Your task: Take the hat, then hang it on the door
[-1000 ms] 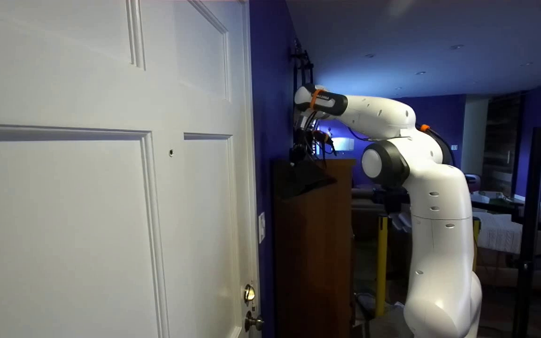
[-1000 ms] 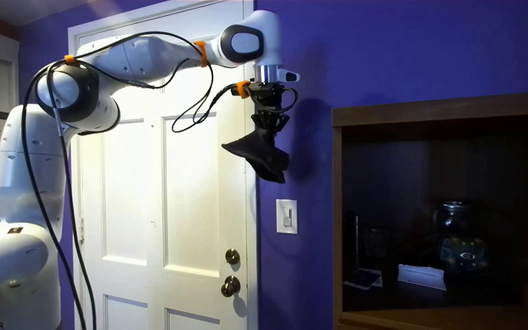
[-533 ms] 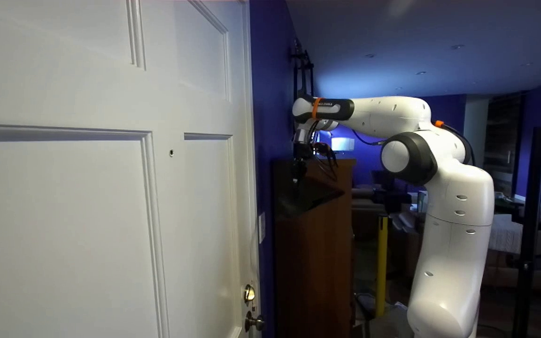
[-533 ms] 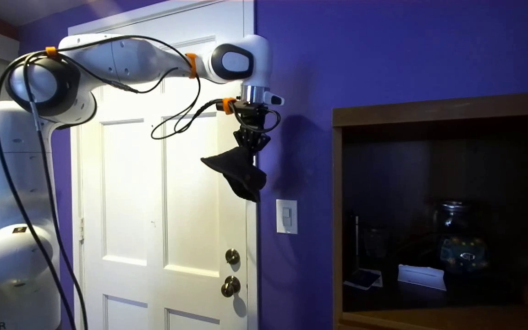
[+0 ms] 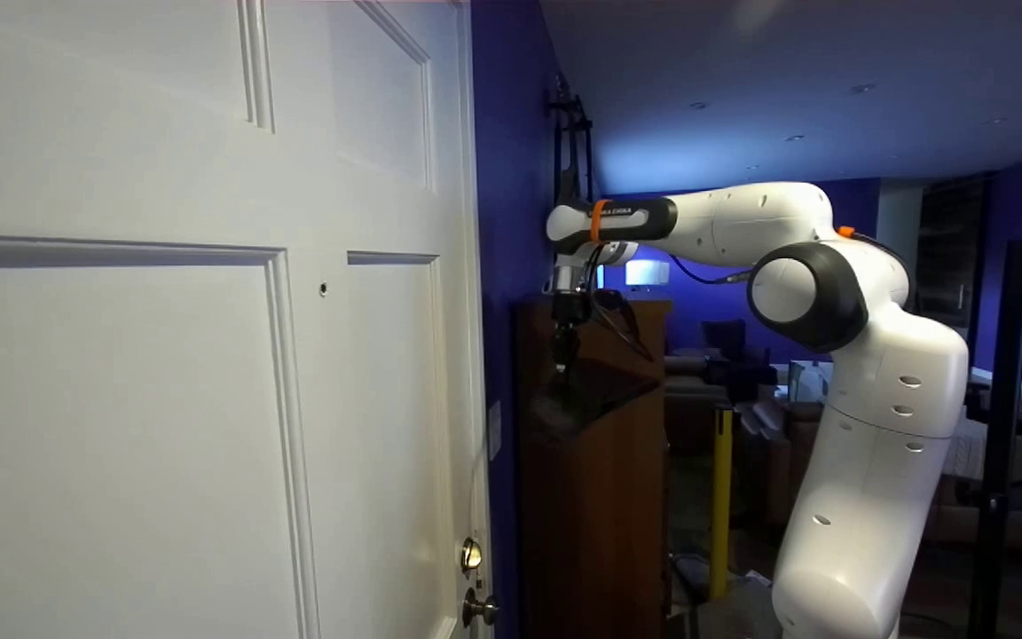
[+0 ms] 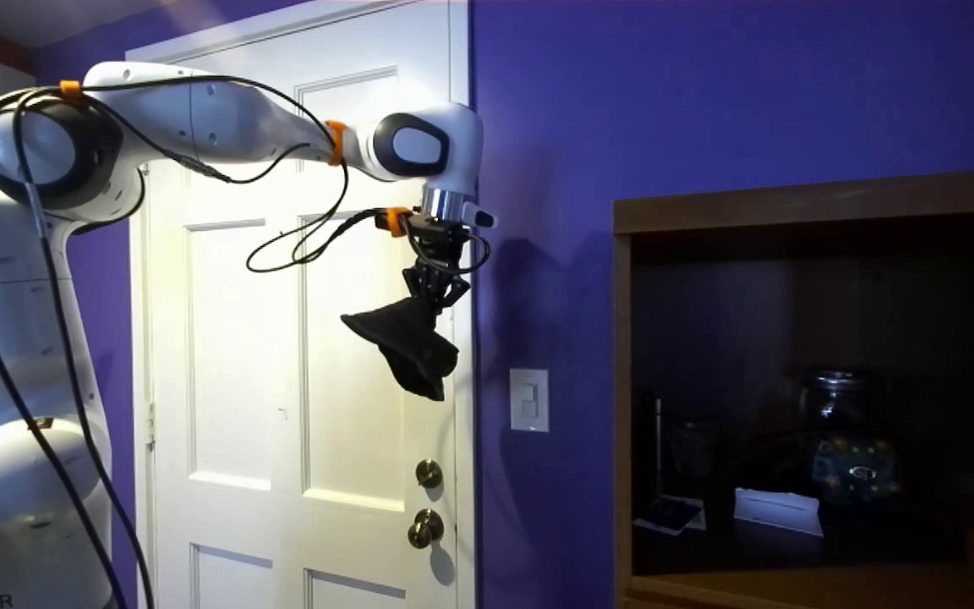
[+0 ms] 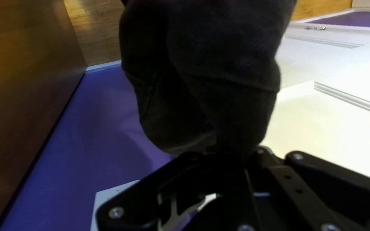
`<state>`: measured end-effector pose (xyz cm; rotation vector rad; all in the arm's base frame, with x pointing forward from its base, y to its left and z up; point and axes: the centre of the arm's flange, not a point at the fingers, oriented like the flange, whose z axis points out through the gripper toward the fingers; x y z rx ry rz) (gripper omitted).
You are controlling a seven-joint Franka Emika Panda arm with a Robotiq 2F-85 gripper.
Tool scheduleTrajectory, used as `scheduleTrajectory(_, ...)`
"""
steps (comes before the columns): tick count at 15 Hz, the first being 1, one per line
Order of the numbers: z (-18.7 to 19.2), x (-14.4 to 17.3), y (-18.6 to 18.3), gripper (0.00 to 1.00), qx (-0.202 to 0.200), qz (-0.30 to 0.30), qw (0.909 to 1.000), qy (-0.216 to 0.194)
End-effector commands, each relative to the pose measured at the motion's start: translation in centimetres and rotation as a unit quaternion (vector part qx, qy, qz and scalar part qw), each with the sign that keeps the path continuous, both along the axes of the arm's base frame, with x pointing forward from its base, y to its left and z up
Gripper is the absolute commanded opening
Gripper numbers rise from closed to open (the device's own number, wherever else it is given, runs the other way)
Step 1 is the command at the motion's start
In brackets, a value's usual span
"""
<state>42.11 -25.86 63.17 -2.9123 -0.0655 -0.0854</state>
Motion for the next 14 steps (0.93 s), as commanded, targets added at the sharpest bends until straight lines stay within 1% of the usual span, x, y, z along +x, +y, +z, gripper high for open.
scheduleTrajectory(1, -1.5, -1.0, 3.1, 0.01, -0.028, 0.032, 0.9991, 0.007)
scheduleTrajectory(4, -2.2, -0.4, 5.4, 0.01, -0.048, 0.07, 0.9962, 0.022)
scheduleTrajectory(6, -2.2, 0.0, 7.1, 0.01, -0.06, 0.095, 0.9934, 0.025)
scheduleTrajectory(7, -1.8, 0.2, 8.0, 0.01, -0.074, 0.112, 0.9908, 0.019)
scheduleTrajectory(9, -1.3, 0.6, 9.8, 0.01, -0.086, 0.132, 0.9874, 0.009)
scheduleTrajectory(10, -1.5, 1.8, 8.1, 0.03, -0.063, 0.109, 0.9917, 0.024)
scheduleTrajectory(12, -1.1, 1.9, 9.5, 0.03, -0.071, 0.123, 0.9897, 0.019)
scheduleTrajectory(14, -1.0, 1.7, 9.7, 0.03, -0.072, 0.125, 0.9894, 0.018)
